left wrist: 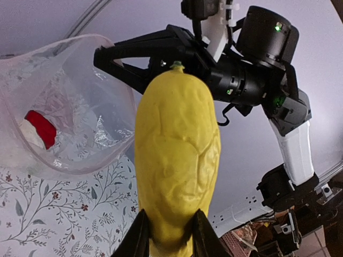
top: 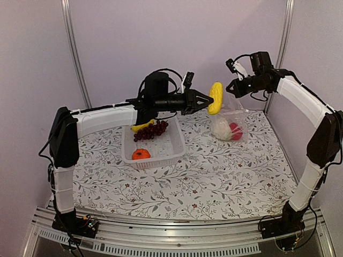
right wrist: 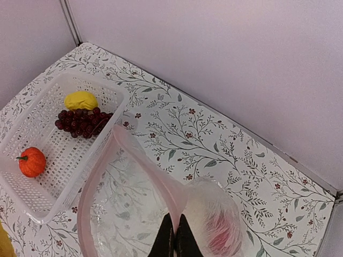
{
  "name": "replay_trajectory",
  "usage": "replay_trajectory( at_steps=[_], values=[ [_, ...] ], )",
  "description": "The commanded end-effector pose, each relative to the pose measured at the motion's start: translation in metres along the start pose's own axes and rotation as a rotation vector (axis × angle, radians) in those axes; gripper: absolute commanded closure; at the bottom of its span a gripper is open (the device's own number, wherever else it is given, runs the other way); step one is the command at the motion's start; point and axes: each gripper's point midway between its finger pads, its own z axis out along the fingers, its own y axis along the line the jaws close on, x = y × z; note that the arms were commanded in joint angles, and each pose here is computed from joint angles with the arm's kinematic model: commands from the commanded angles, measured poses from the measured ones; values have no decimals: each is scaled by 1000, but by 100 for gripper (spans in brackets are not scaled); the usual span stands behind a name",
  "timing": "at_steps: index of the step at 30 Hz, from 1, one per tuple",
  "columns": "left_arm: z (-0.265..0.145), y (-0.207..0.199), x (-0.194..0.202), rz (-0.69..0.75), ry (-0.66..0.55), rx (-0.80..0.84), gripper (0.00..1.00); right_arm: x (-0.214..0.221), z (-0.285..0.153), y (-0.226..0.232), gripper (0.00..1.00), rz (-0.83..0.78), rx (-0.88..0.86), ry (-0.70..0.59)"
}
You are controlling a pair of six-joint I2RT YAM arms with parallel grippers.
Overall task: Place the food in the zip-top bag and seal the zipper
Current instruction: Place the fake fruit in the zipper food storage bag.
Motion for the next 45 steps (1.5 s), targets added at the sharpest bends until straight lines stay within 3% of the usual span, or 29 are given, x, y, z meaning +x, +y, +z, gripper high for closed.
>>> replay_trajectory(
  at_steps=[1, 12, 23, 33, 40, 45],
  values=[
    [16, -9, -2, -177, -6, 83, 90, -6, -2, 14, 100, 14, -41, -14],
    [37, 35, 35, -451, 108, 46, 92, 0, -9, 39, 100, -42, -73, -25],
    [37, 69, 29, -613, 30, -45, 95, -1, -27, 78, 100, -98, -172, -58],
    [49, 71, 19, -782, -21, 5, 71, 11, -24, 99, 100, -93, -260, -47],
    [53, 67, 12, -733, -20, -32, 45, 0, -28, 89, 100, -78, -204, -66],
    [38, 53, -6, -590, -68, -79, 34, -7, -32, 62, 100, -15, -174, -82]
  ],
)
